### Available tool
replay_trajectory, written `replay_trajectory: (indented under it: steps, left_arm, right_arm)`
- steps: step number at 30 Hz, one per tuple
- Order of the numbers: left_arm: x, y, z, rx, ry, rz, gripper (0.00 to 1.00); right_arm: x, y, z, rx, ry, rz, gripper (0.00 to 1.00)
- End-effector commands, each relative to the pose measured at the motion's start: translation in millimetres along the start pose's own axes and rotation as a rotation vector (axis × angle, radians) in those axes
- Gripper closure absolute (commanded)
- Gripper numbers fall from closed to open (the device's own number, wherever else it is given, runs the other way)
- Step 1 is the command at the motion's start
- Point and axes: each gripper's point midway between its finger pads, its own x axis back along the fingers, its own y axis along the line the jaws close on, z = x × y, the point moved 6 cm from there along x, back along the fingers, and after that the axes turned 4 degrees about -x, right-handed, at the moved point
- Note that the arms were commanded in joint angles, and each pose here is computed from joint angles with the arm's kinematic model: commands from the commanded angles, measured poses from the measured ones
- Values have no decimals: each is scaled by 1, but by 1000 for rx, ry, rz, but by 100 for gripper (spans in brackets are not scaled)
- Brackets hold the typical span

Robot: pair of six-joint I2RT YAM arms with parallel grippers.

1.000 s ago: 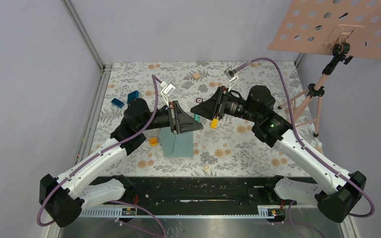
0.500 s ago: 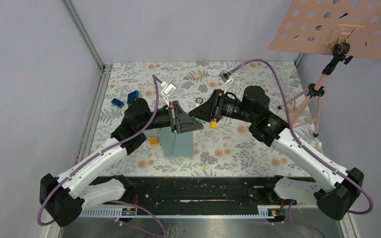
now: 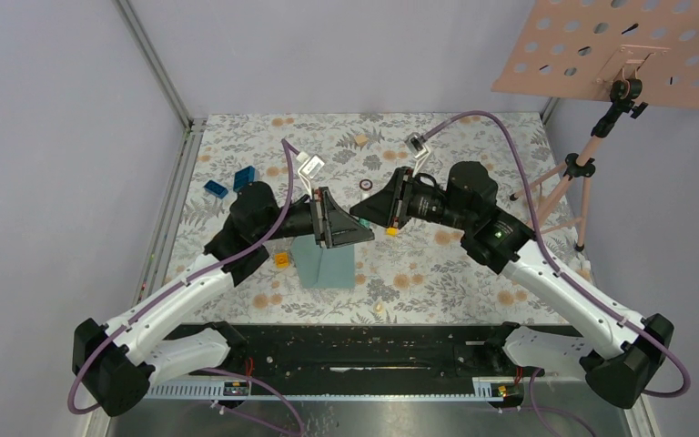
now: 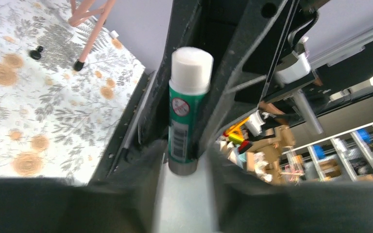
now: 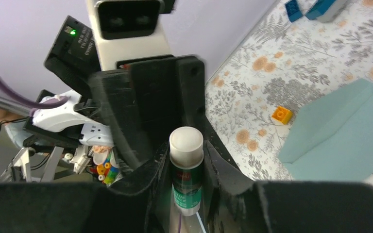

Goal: Place the letter into the envelope and seal it
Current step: Adjust the solid glue.

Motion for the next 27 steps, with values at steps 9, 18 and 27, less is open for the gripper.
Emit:
replay_trajectory:
  steps: [9, 18, 27]
  left_arm:
    - [26, -8, -1, -199, -139, -31, 2]
    - [33, -7, -15, -388, -362, -278, 16]
    - [12, -22, -17, -402, -361, -265, 25]
  right_arm:
    - [31, 6, -22, 83, -131, 184, 100]
    - [33, -15, -38, -102, -270, 474, 100]
    - [13, -9, -37, -123, -274, 481, 100]
